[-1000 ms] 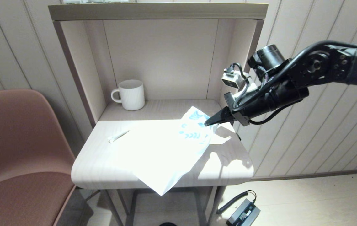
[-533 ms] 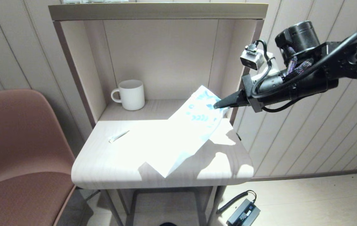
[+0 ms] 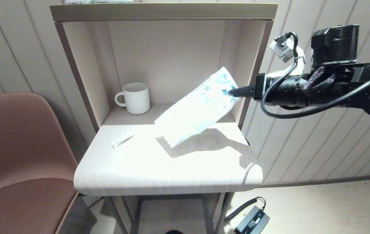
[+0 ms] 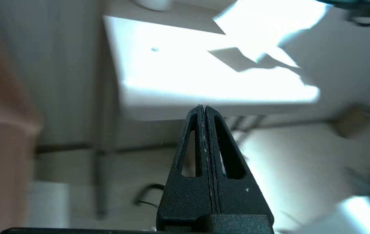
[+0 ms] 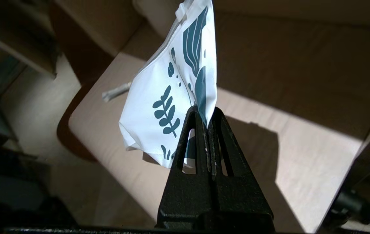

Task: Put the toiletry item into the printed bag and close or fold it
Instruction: Pick up the storage bag, then hand it to the other hand

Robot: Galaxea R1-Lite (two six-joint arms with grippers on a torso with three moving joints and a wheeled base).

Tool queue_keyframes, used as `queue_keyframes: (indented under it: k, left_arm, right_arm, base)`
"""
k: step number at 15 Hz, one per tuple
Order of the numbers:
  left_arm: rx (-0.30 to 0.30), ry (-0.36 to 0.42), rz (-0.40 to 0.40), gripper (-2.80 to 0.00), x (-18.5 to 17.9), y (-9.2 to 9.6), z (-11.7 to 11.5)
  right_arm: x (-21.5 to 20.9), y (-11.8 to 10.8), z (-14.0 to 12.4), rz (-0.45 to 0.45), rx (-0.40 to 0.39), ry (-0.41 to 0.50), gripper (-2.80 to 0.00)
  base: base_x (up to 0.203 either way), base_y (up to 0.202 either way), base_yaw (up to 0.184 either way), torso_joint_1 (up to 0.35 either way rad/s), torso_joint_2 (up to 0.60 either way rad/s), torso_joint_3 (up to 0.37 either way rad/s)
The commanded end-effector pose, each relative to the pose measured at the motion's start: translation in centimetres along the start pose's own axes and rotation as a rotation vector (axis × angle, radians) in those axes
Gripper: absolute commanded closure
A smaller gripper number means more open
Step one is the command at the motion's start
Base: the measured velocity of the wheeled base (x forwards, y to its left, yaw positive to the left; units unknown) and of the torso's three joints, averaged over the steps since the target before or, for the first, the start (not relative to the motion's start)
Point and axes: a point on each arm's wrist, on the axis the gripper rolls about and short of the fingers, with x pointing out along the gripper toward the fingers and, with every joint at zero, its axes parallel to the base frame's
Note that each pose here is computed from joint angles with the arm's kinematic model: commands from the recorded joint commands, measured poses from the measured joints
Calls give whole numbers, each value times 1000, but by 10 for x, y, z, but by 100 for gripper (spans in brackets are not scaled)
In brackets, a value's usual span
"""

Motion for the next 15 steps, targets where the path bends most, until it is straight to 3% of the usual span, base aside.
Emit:
queue_keyframes:
  k: [1,7,10,12,15]
  left_arm:
    - [-86,120,-74,0,27,4,21]
    - [-193,300,-225,0,87,19,53]
    - [-232,370,-402,0,128,29,67]
    - [-223,382,-547,0,153,34,72]
    - [-219,417,-651,0,185,36,78]
  right_arm:
    - [-5,13,7,-60,-29,-138,0]
    - [-44,58,6,41,-60,-170,0]
    - [-58,68,7,62,-68,-186,0]
    - [-64,71,7,71,-70,-195,0]
    - [-65,82,6,109,-75,-194,0]
  base:
    - [0,0,0,0,0,0]
    - [0,0,0,0,0,0]
    - [0,0,0,0,0,0]
    - [0,0,0,0,0,0]
    - [0,0,0,0,0,0]
